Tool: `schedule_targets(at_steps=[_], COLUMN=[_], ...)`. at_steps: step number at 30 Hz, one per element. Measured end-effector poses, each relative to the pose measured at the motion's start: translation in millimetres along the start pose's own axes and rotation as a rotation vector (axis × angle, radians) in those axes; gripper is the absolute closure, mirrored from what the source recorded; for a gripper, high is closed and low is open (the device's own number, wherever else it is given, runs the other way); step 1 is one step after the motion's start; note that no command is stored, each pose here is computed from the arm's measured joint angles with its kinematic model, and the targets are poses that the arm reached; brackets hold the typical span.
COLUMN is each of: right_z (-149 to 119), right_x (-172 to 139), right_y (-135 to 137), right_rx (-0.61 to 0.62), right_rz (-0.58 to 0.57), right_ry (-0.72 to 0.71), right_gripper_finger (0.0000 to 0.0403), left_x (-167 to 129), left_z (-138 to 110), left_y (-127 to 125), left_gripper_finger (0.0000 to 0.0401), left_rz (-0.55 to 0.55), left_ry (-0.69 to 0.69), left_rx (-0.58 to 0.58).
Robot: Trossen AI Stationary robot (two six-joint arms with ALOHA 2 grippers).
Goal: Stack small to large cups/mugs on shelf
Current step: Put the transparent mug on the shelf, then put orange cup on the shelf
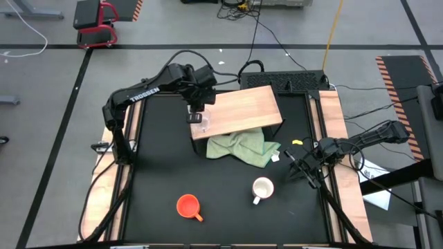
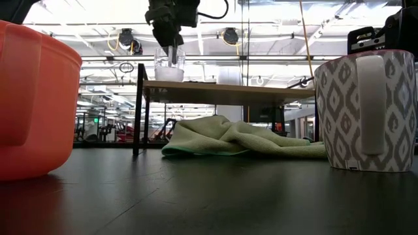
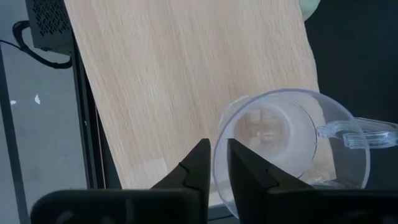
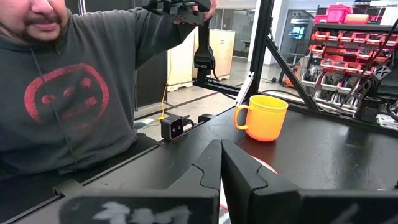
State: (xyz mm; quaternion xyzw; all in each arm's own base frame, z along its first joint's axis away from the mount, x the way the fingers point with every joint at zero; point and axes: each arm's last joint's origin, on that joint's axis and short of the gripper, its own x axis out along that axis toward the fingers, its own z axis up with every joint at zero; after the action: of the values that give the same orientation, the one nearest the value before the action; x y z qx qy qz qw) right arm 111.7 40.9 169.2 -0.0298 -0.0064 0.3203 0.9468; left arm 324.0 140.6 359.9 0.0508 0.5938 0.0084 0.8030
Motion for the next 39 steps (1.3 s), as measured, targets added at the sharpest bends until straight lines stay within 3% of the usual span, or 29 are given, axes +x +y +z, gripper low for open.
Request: schedule_targets(at_steps=[10,26,30,35,39], right_z=[0.0,0.1,0.2,0.0,0.0], right_x=[0.0,0.0,0.0,0.0,0.0], right_y=[0.0,0.0,0.0,0.0,0.0], right_rx=[0.000,-0.001,-0.001,-0.001,-0.001], right_rz=[0.000,0.000,0.000,0.000,0.000], right_ry=[0.000,-0.001,-0.001,0.000,-0.001], right_gripper_finger=[0.0403,0.0403,0.0403,0.0403,0.0403], left_x=[-5.6,-79.4,-95.0,-110.5,-119.0], left_z=[-1.2,-22.6,-27.7,-36.3,-43.4], left_y=[-2.3,-36.8,-49.0,-65.4,-77.4], left_gripper_finger=[0.0298,0.0281,0.0306,0.0385,0.0395], left_rz=[0.058,0.121,0.120,0.108,0.078], left_ry=[0.013,-0.209,-0.266,-0.298,-0.304], left_rx=[0.013,-0.012,-0.008,0.036,0.090])
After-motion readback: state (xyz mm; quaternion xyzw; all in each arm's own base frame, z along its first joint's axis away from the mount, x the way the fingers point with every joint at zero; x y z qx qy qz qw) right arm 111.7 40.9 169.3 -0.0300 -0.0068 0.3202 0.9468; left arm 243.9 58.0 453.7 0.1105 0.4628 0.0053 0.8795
